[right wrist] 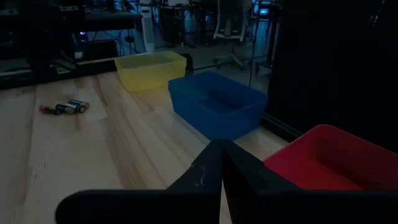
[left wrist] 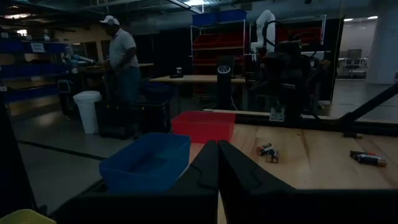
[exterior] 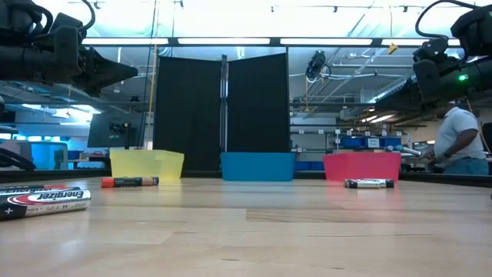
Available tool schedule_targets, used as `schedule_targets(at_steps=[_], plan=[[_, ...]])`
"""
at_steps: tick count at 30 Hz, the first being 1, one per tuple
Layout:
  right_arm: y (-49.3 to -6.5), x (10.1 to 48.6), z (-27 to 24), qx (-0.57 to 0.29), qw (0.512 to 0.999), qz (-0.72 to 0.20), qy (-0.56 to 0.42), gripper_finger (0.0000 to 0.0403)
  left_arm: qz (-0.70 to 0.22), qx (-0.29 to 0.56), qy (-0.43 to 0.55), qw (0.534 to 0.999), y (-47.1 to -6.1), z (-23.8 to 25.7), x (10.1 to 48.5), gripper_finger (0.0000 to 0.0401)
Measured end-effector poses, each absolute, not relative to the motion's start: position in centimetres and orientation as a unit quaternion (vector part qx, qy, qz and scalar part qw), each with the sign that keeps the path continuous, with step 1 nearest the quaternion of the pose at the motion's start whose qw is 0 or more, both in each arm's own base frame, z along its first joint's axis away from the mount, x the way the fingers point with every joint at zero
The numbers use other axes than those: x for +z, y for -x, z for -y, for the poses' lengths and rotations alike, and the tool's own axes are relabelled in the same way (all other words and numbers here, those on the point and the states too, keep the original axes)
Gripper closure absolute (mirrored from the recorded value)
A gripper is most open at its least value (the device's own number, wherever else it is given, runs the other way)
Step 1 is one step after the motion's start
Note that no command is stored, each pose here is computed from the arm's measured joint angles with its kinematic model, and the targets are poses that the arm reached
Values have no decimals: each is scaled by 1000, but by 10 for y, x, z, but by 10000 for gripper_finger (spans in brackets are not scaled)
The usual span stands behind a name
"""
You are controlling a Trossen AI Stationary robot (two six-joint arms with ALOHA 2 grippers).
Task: Sort batteries
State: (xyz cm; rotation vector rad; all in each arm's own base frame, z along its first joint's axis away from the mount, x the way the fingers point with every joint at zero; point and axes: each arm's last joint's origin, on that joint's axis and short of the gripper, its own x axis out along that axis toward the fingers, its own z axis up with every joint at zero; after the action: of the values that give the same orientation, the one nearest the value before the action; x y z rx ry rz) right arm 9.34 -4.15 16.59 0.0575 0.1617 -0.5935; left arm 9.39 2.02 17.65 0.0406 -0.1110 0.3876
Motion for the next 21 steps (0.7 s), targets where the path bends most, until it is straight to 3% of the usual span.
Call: schedule_targets(at_steps=[13,21], plan=[[-94,167,41,-292,953,-75,-28,382,55,192,-20,980,-94,-20,176,395],[-95,184,42,-291,956,17,-23,382,55,192,-20,980,-94,-20,177,395]])
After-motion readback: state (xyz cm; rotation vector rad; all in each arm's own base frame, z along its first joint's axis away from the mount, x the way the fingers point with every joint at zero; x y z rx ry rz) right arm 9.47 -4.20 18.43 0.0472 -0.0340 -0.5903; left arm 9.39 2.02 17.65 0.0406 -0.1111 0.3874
